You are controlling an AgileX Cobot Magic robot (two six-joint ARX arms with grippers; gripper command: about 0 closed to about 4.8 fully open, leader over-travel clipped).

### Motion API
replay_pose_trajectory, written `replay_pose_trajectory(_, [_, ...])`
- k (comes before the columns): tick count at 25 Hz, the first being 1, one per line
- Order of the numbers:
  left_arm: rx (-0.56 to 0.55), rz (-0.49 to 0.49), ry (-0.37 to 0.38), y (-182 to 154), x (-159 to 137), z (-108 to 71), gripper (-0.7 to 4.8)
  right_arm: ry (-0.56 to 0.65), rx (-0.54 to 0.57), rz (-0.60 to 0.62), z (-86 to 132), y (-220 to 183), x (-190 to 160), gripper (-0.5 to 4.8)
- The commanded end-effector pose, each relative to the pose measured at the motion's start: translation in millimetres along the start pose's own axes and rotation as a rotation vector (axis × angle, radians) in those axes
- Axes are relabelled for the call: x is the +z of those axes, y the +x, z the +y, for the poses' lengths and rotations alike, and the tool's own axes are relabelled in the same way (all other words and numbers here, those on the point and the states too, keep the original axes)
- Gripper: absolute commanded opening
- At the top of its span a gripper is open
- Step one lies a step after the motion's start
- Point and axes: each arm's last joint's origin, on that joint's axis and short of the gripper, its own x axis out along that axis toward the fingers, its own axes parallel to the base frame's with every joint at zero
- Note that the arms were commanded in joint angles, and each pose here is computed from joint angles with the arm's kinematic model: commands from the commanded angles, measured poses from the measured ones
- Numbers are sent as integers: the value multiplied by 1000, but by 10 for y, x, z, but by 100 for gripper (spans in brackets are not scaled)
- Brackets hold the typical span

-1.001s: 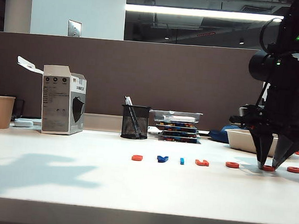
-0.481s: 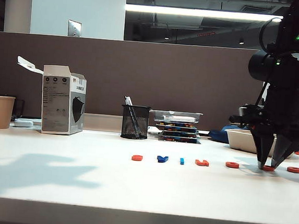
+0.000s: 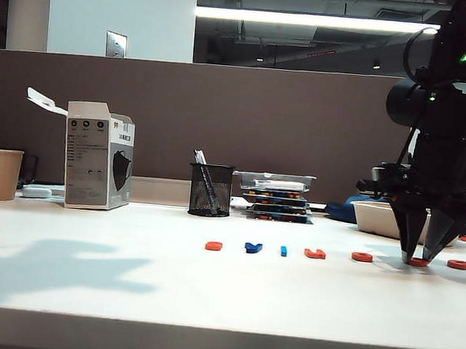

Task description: Select the appropriate letters from the row of letter magnets placed on the table to arrange into the word "cool".

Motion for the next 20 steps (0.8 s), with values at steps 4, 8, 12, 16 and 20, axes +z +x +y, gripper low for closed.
replay_pose_trajectory(4, [-5, -11, 7, -21, 10, -5, -3, 0, 4, -24, 21, -258, 119, 94])
replay_pose_trajectory(8, [-5, -11, 7, -20, 9, -4, -3, -4, 10, -30, 33, -388, 106, 94])
replay_pose_trajectory(12, [-6, -11, 7, -21, 10, -5, -3, -10, 24, -42, 77, -630, 36, 94])
replay_pose_trajectory(16, [-6, -11, 7, -20, 10, -5, -3, 28, 50, -49, 177, -896, -74, 94])
replay_pose_trajectory(20, [-6, -12, 7, -21, 11, -6, -3, 40, 73, -66, 343, -1116, -193, 94])
